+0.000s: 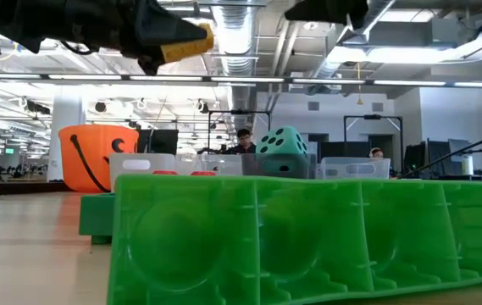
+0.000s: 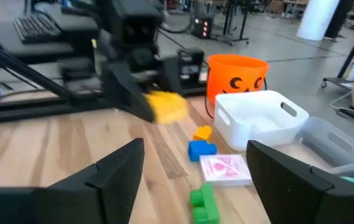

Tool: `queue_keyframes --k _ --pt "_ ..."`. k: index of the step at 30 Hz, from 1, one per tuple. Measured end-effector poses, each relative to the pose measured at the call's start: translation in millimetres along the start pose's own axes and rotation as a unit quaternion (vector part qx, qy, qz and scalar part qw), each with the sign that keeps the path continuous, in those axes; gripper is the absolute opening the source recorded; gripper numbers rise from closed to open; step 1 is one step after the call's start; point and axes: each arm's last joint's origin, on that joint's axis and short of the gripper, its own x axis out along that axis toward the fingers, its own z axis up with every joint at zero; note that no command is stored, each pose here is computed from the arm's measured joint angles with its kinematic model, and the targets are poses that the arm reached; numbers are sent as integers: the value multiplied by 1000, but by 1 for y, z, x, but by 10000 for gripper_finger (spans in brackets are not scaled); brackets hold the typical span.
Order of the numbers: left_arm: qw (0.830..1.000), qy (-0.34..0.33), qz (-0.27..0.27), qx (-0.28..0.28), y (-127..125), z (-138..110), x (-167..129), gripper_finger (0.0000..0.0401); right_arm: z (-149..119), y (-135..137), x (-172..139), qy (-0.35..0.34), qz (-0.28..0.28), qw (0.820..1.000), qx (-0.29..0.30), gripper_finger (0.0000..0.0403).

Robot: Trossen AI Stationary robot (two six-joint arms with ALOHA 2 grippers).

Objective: Pick & Place Toys
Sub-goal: Put the small yellow game piece into the right transparent bin

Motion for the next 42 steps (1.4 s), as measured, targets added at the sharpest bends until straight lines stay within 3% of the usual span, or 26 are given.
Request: queue_keyframes --k 11,18,23,27,33,42 --pt "992 -49 -115 -15 -6 10 -1 137 0 -5 6 4 -11 999 -35 276" --pt "978 -65 -185 -65 -10 15 -3 137 -14 23 11 -30 32 986 -161 276" --pt "974 -60 -189 -106 -10 16 -3 138 -29 48 20 -56 44 958 -278 276" --pt "973 -54 -190 -122 -10 15 -3 138 -27 66 28 -52 15 948 -313 276" --pt "970 -32 -185 -153 -10 12 -2 138 -14 84 31 -52 7 940 -337 276" --pt "966 -2 -180 -184 -13 3 7 138 -10 84 33 -55 23 941 -333 276"
